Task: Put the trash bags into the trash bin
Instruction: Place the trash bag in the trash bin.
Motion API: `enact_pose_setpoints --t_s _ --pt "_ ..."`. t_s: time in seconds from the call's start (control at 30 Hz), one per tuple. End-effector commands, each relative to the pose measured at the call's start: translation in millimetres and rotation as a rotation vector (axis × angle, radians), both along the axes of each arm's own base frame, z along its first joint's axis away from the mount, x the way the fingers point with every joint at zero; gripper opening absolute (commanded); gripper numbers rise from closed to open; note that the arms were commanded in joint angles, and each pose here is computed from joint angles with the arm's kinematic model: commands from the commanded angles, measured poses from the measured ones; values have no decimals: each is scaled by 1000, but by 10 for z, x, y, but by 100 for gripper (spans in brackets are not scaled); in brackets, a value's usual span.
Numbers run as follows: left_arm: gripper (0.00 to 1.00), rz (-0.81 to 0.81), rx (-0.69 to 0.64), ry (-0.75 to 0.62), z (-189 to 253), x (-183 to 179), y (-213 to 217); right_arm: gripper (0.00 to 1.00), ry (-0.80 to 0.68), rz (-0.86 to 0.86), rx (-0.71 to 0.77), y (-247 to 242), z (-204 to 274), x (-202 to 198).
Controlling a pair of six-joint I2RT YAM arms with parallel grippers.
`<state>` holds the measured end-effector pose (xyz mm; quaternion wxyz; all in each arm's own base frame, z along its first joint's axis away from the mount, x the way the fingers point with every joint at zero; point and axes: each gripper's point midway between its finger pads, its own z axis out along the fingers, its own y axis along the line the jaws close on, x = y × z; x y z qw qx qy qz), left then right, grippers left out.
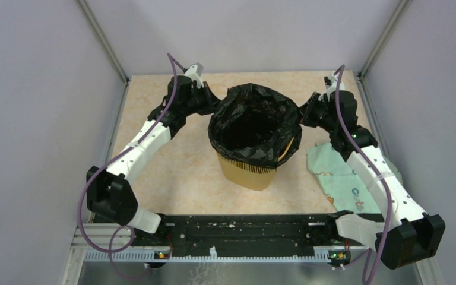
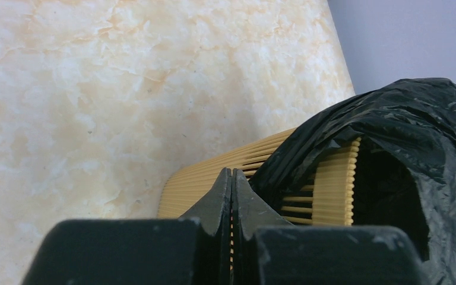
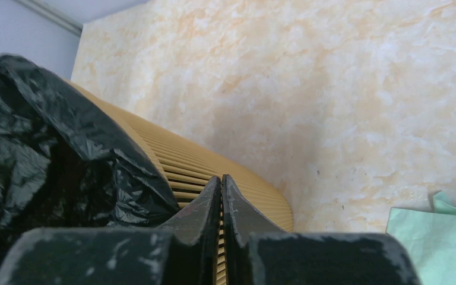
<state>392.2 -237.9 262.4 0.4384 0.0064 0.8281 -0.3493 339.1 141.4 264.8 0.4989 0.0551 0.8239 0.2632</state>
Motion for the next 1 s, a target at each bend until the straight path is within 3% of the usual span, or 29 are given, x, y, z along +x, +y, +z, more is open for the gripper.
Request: enact_pose_setpoints --t_s 0.0,0.13,0.47,0.77,0.97 --pt "0 -25 114 105 -400 -124 31 9 -57 -63 -51 -158 439 -73" --pt "0 -26 113 100 -357 -116 27 30 -51 -73 -72 -221 557 -176" --pt "0 -25 115 92 -293 -98 30 44 -51 -42 -76 -278 767 -517" --pt "0 -31 113 90 -270 -88 13 45 -39 101 32 -91 714 -979" --pt "0 -32 114 88 -252 -85 12 46 -33 94 48 -146 672 -1183"
